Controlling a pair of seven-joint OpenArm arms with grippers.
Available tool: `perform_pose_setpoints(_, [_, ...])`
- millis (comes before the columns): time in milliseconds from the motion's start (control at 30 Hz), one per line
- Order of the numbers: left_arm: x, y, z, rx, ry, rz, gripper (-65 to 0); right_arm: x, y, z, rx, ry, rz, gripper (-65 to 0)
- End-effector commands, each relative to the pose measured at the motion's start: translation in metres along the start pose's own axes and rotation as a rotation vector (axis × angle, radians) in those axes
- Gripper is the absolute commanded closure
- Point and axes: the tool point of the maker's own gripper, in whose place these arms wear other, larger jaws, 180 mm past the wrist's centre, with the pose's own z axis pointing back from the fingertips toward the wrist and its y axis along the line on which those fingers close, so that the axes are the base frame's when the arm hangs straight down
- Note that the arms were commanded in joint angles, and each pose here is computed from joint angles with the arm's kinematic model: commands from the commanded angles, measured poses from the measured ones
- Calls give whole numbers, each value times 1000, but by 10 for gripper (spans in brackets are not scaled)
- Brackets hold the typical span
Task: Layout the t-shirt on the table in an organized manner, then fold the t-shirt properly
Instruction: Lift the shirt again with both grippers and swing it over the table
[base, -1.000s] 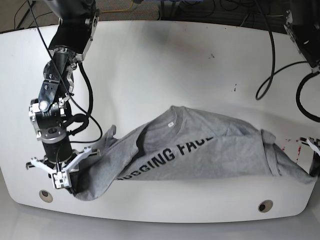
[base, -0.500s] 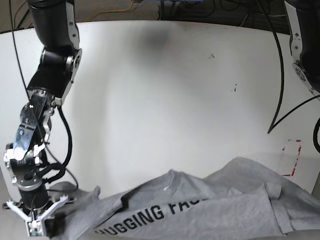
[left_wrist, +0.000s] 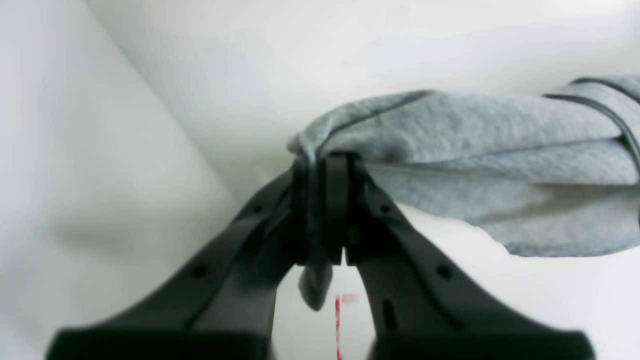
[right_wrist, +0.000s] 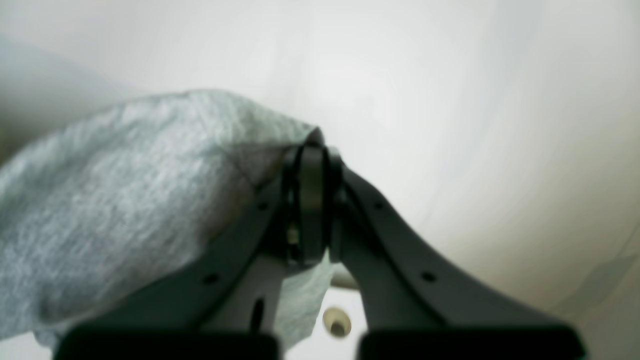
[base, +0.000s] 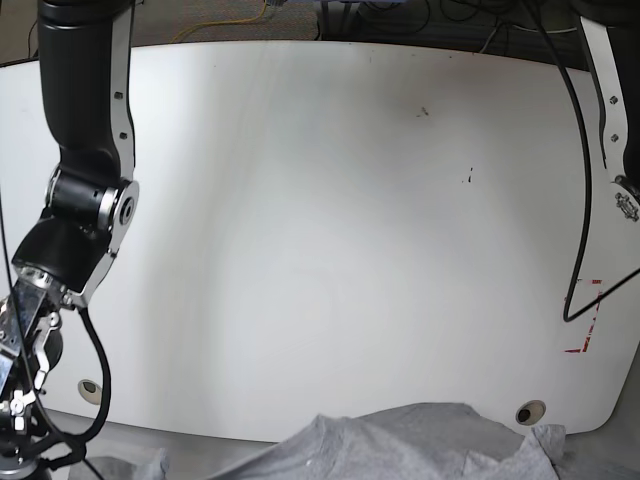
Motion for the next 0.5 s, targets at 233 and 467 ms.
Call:
perform_pose_setpoints(233, [36,17,3,12,-85,34,0,43,-4,-6,-8,-68,36,0])
perform_pose_setpoints(467, [14,11,-2,0,-36,36,0,-2,6,-6,9,21,44,0])
